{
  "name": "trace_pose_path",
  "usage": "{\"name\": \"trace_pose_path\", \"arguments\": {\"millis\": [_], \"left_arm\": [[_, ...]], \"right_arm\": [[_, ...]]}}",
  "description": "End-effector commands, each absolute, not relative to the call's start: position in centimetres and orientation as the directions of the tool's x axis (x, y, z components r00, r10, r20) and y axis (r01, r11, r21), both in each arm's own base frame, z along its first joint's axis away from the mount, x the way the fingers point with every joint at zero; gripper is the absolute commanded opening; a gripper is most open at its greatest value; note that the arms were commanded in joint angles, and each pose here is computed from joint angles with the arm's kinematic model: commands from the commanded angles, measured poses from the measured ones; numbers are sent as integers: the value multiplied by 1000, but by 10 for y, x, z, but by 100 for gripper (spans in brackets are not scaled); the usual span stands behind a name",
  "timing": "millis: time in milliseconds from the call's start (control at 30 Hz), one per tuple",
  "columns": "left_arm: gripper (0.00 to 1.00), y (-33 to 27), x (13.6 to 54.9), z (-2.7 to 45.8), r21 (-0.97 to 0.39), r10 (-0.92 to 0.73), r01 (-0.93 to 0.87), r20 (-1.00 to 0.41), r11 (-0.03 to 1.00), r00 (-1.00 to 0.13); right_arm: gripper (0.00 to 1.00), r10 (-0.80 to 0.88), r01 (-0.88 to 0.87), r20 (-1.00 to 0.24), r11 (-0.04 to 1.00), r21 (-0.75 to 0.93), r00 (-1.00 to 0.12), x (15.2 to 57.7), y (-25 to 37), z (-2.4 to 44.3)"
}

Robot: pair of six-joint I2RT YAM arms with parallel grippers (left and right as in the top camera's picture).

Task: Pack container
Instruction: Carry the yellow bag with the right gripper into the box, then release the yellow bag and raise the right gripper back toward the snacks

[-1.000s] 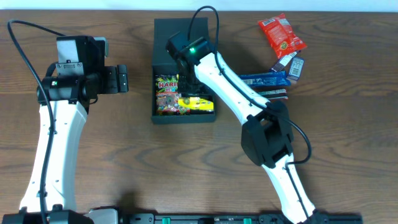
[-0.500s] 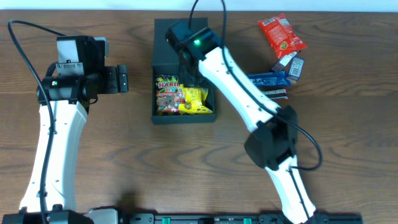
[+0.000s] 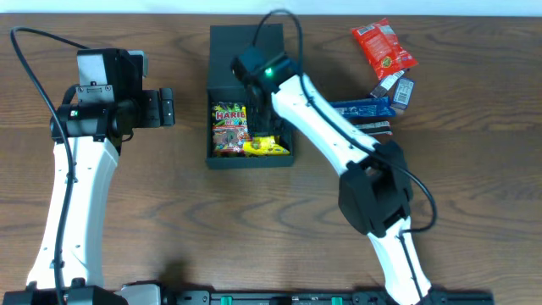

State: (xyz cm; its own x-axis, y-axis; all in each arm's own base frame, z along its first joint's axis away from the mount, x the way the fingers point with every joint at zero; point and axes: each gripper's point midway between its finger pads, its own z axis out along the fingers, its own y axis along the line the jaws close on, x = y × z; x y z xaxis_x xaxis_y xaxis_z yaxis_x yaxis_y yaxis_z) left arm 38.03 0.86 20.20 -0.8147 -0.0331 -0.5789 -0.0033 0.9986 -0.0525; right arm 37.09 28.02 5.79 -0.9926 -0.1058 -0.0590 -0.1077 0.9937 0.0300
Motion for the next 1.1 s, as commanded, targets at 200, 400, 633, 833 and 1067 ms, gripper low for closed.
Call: {"name": "trace_pose_path", "arguments": {"millis": [200,400,633,833,1067], "left_arm": [[95,10,383,215,-51,-31,0,-604,999,-796],[96,9,383,214,-51,-31,0,-603,999,-797],[95,9,382,214,-51,-31,-1,-599,999,-800],[95,9,382,214,-51,-31,-1,-600,999,-800],[95,10,382,214,-50,-30,0,-600,999,-800]], "right_arm": [[1,-163,-164,-15,986,37,-986,356,280,15],[1,-156,-155,-86,988,-20,-984,374,273,41],[1,-161,-163,-167,987,1,-973,392,285,79],[1,-189,-197,-197,980,21,-962,397,295,70],[1,-211,-227,-191,971,70,-959,394,305,38]]}}
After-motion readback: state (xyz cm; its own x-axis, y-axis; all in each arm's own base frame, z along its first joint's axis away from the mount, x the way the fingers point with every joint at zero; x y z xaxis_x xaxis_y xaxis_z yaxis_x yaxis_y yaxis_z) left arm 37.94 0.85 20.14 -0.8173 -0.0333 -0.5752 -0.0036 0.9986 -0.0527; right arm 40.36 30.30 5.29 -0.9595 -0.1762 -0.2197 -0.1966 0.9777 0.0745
